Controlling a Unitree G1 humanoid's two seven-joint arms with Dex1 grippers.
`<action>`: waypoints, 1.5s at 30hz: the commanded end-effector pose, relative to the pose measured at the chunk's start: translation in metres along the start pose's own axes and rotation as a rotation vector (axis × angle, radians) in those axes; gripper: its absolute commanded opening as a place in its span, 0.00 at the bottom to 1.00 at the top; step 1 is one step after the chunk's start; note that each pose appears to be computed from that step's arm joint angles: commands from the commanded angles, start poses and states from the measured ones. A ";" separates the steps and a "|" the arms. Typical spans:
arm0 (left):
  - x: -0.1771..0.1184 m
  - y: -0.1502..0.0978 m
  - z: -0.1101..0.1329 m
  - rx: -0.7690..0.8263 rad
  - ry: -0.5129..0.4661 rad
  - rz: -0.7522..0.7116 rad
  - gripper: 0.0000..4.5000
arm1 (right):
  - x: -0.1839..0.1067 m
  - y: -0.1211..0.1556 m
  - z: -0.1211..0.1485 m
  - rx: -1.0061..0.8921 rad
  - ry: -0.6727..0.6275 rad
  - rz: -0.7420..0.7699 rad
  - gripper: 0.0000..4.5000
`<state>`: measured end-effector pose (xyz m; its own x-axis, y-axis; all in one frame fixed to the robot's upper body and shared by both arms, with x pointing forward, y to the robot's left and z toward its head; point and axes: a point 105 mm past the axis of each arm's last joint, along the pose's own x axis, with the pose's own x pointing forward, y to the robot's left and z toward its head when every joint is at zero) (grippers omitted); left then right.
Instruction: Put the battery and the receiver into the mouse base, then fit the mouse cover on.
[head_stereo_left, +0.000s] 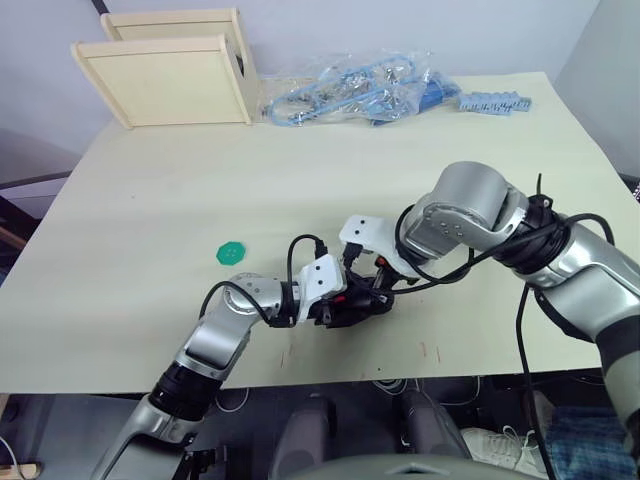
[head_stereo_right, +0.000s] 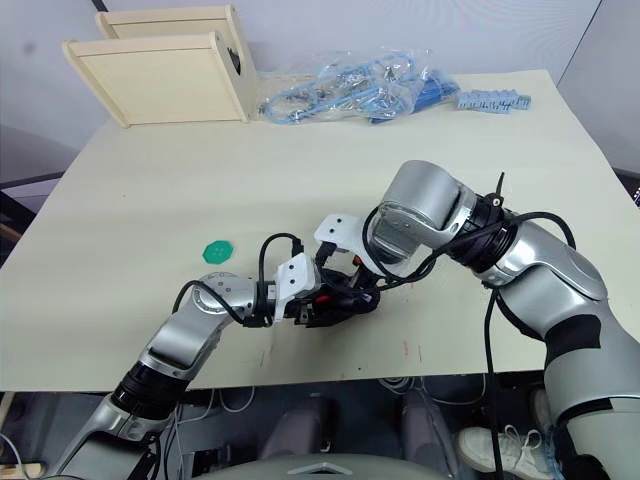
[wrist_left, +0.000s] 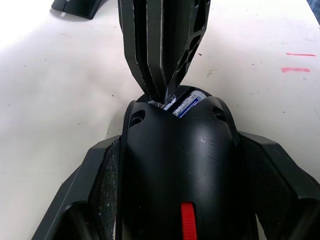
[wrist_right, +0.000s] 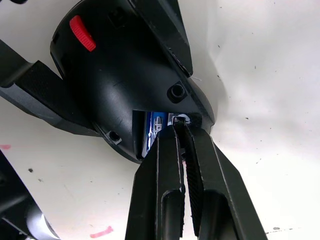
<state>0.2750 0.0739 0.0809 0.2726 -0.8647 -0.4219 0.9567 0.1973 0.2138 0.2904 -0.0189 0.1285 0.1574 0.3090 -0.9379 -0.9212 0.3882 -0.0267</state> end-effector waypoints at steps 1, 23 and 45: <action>0.007 -0.009 0.007 0.028 -0.013 -0.031 0.65 | 0.015 0.013 -0.005 -0.006 0.040 0.064 0.00; 0.008 -0.009 0.004 0.016 -0.011 -0.032 0.65 | -0.002 0.002 0.007 0.017 -0.010 0.045 0.36; 0.007 0.007 0.023 0.036 -0.004 -0.024 0.65 | -0.085 -0.020 -0.017 -0.039 -0.658 -0.114 0.36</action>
<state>0.2805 0.0623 0.0902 0.2448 -0.8666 -0.4349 0.9629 0.1648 0.2135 0.2896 -0.0692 0.1755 0.3451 0.6674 -0.6599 -0.8969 0.4416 -0.0224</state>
